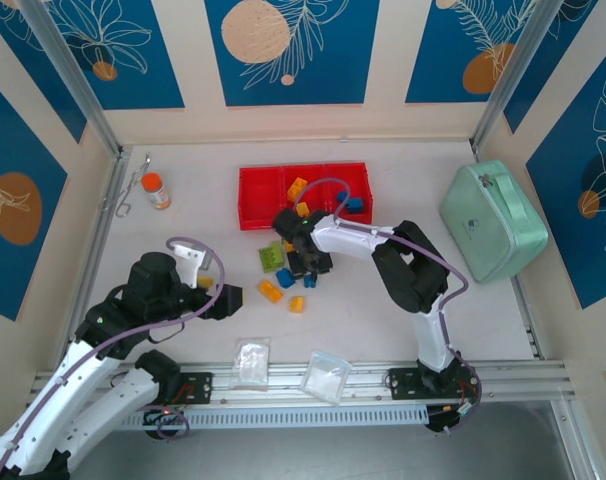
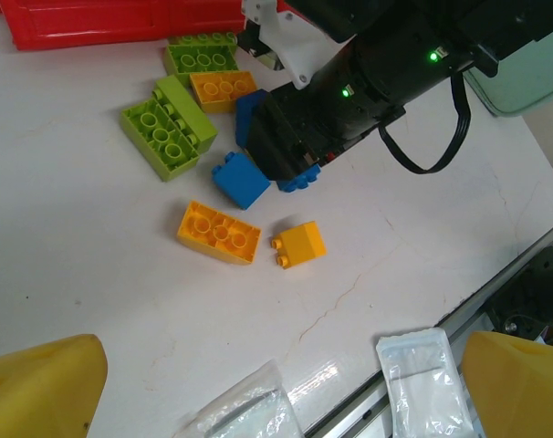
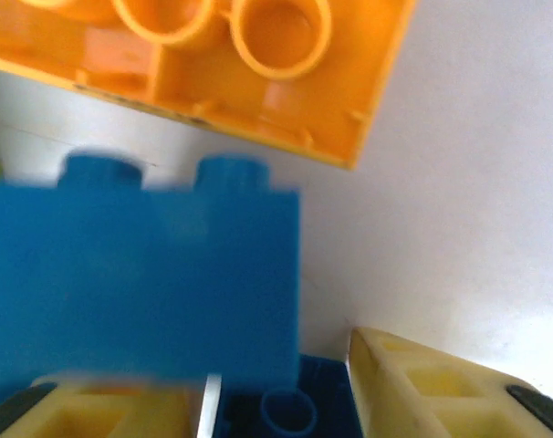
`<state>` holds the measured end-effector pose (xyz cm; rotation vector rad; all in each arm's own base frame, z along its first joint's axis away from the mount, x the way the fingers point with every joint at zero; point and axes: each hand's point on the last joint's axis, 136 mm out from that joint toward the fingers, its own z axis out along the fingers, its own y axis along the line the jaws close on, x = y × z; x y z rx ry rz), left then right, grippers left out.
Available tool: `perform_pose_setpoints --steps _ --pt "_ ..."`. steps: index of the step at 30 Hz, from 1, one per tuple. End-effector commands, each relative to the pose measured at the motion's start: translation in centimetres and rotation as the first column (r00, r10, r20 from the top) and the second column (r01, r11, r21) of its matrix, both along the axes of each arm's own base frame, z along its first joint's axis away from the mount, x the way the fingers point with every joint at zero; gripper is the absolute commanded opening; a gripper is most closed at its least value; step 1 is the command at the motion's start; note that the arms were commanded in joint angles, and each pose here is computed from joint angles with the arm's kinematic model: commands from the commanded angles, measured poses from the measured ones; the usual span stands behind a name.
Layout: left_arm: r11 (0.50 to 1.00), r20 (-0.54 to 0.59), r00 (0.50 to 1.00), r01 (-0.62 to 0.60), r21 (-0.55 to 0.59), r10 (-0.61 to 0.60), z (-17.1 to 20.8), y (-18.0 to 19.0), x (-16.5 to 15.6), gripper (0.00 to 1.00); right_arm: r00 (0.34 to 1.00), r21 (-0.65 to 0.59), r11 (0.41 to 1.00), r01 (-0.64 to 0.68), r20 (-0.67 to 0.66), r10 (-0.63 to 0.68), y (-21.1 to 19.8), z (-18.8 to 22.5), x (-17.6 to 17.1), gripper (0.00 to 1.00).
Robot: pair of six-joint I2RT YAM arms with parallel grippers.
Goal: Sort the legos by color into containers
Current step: Pick up the lego from the center of the table, then place the lego in the container.
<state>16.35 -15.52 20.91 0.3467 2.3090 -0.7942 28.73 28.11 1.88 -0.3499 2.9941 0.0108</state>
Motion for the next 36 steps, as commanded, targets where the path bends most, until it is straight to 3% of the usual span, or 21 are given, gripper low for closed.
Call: perform_pose_setpoints --steps 1,9,16,26,31,36 --pt "1.000 0.016 1.000 0.010 0.010 -0.010 0.0 0.0 0.0 0.99 1.000 0.012 1.000 -0.011 -0.026 0.011 -0.2 0.6 -1.0 0.40" --pt "1.000 0.015 1.000 0.009 0.012 -0.010 0.0 0.0 0.0 0.99 0.999 0.063 0.997 -0.034 0.009 0.033 0.4 3.2 -0.8 0.25" --pt "1.000 0.016 1.000 0.008 0.011 -0.008 0.0 0.0 0.0 0.99 0.991 0.202 0.975 -0.090 0.113 0.068 1.3 8.8 0.9 0.22" --pt "1.000 0.017 1.000 0.012 0.009 -0.012 0.0 0.0 0.0 0.99 0.937 0.352 0.923 -0.152 0.349 0.021 -2.3 15.0 14.0 0.18" --pt "1.000 0.018 1.000 0.023 0.001 -0.023 0.1 -0.2 -0.1 0.99 0.941 0.365 0.927 -0.087 0.336 -0.044 -5.8 13.9 20.8 0.15" --pt "1.000 0.013 1.000 0.024 0.004 -0.024 0.0 -0.2 -0.1 0.99 0.944 0.365 0.930 -0.041 0.318 -0.083 -7.6 12.0 24.6 0.15"
